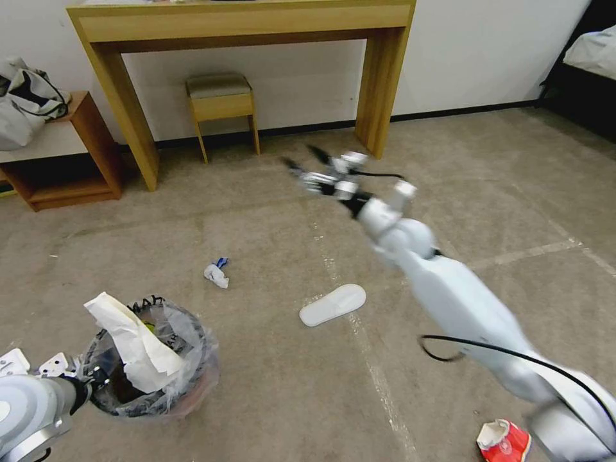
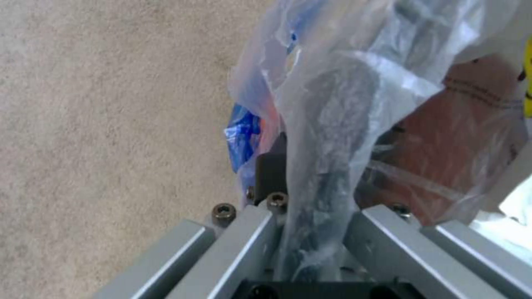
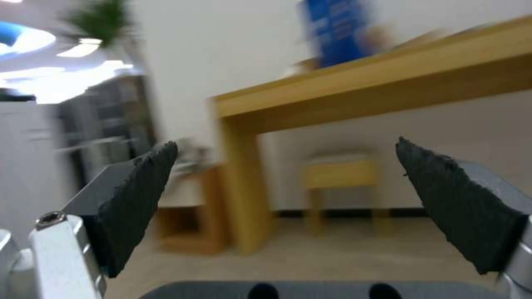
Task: Pick up the trash bin and place the garbage on the floor into it.
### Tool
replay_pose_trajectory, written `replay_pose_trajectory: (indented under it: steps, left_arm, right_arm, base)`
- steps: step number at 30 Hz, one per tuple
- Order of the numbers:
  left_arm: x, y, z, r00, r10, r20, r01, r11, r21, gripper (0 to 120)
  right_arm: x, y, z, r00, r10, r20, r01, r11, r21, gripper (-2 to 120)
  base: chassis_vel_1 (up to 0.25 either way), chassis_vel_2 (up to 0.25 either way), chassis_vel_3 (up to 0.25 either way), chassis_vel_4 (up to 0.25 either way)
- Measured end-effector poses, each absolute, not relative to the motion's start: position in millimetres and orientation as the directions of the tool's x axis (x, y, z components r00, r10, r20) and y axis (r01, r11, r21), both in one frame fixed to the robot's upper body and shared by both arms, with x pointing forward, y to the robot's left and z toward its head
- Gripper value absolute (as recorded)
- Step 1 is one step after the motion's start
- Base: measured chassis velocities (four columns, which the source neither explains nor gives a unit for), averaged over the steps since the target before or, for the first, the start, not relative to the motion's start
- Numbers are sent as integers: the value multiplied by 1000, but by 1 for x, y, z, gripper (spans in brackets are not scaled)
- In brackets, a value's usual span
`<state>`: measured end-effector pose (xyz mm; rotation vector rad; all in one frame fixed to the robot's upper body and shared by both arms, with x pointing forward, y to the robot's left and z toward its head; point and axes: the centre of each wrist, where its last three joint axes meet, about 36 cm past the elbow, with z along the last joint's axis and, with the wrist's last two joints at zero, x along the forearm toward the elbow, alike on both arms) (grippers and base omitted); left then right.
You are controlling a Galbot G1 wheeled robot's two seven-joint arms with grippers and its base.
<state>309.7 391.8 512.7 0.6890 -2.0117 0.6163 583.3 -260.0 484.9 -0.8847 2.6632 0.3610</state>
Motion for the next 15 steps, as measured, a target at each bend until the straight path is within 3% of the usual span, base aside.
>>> replay_pose_trajectory:
  steps: [2,7,15]
  left_arm:
    - [309,392,512,-445,-229,866,-681,714,-161,0]
    - [305,392,515,-445,-225,867,-690,703,-171,0]
    - [302,394,522,-449,-210,869,-707,678,-202,0]
  right_arm:
    - [557,-276,469,-814,-435,-384,-499,863,80,100]
    - [508,-277,426,-857,-317,-406,-372,926,61,100]
    - [462,-284,392,-879,-252,-404,-302,951,65,100]
  base:
    - [0,0,0,0]
    - [0,0,0,0]
    - [0,0,0,0]
